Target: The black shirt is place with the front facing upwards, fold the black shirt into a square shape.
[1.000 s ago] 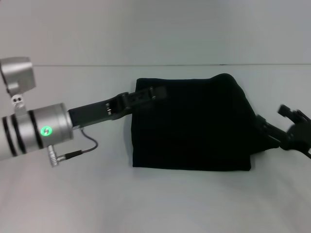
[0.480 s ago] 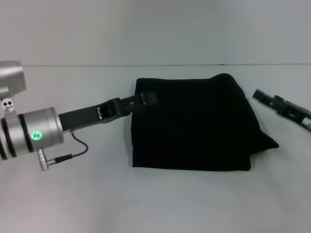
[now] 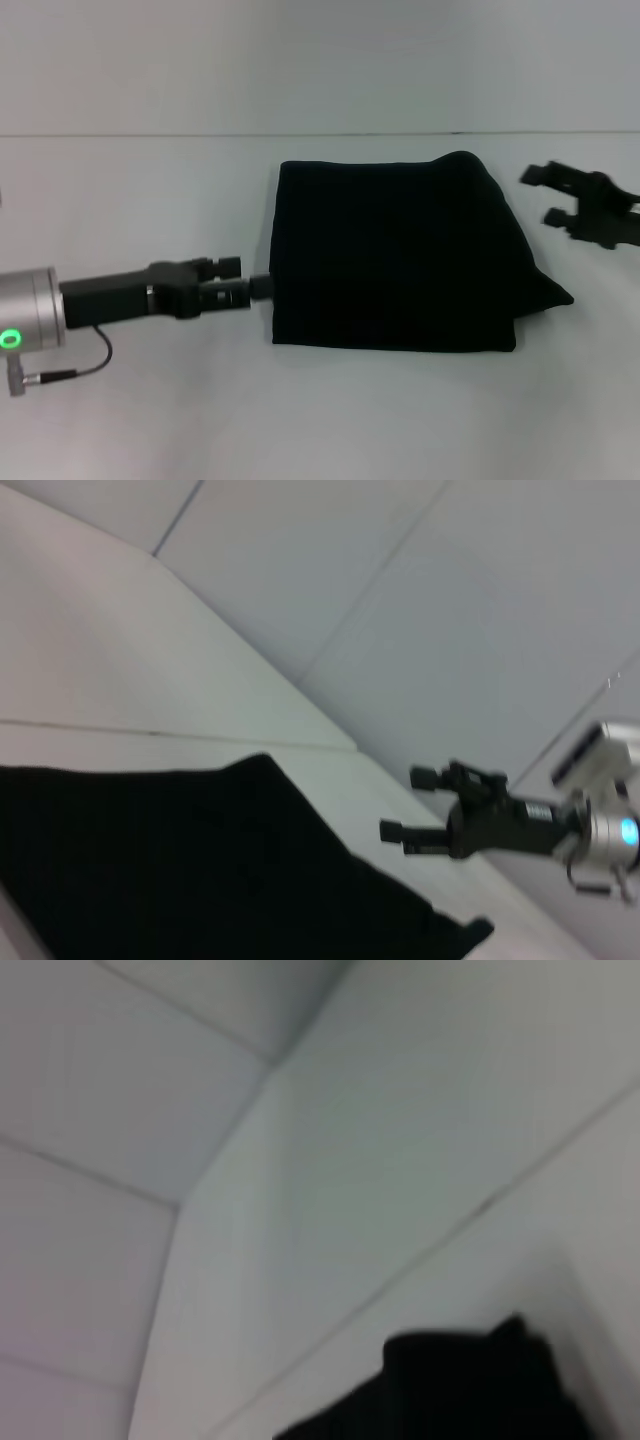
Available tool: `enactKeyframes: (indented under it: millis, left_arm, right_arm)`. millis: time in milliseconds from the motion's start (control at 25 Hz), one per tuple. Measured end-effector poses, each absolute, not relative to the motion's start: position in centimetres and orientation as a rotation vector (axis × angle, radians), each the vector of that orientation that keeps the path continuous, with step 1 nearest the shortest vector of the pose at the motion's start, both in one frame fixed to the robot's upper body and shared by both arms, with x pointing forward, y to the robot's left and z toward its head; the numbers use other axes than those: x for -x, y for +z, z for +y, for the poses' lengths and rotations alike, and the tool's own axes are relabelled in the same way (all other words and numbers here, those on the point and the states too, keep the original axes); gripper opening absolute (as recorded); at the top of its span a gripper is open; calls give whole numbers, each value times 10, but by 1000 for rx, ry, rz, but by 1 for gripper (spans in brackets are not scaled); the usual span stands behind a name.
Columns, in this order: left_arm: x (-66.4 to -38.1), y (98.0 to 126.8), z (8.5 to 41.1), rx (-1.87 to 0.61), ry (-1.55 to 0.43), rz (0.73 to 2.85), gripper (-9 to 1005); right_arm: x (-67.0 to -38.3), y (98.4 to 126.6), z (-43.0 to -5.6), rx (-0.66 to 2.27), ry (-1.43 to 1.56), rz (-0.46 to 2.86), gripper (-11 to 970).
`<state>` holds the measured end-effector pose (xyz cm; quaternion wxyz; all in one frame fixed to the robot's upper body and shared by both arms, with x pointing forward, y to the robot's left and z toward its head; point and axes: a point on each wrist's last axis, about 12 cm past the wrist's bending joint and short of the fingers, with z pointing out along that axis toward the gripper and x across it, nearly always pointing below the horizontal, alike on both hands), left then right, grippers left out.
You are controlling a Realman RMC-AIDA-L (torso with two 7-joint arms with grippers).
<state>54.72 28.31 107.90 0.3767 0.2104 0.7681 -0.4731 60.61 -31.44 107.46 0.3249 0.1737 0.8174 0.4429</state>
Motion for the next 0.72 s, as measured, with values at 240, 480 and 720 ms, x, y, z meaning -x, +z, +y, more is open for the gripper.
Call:
enactKeyframes:
  millis: [240,480,720]
  left_arm:
    - [-539,1072,282,-589,-1179,1944,951]
    - [-536,1070,282,-588,-1182,1943,950]
    - [-537,1070,280,-598,-1187,1940,951]
  right_arm:
    - [-618,1076,-299,-456,1122,2245,941]
    - [-615,1071,-307,-523,1096,2210,941]
    - [-614,1066,-314,-559,1050,2204,941]
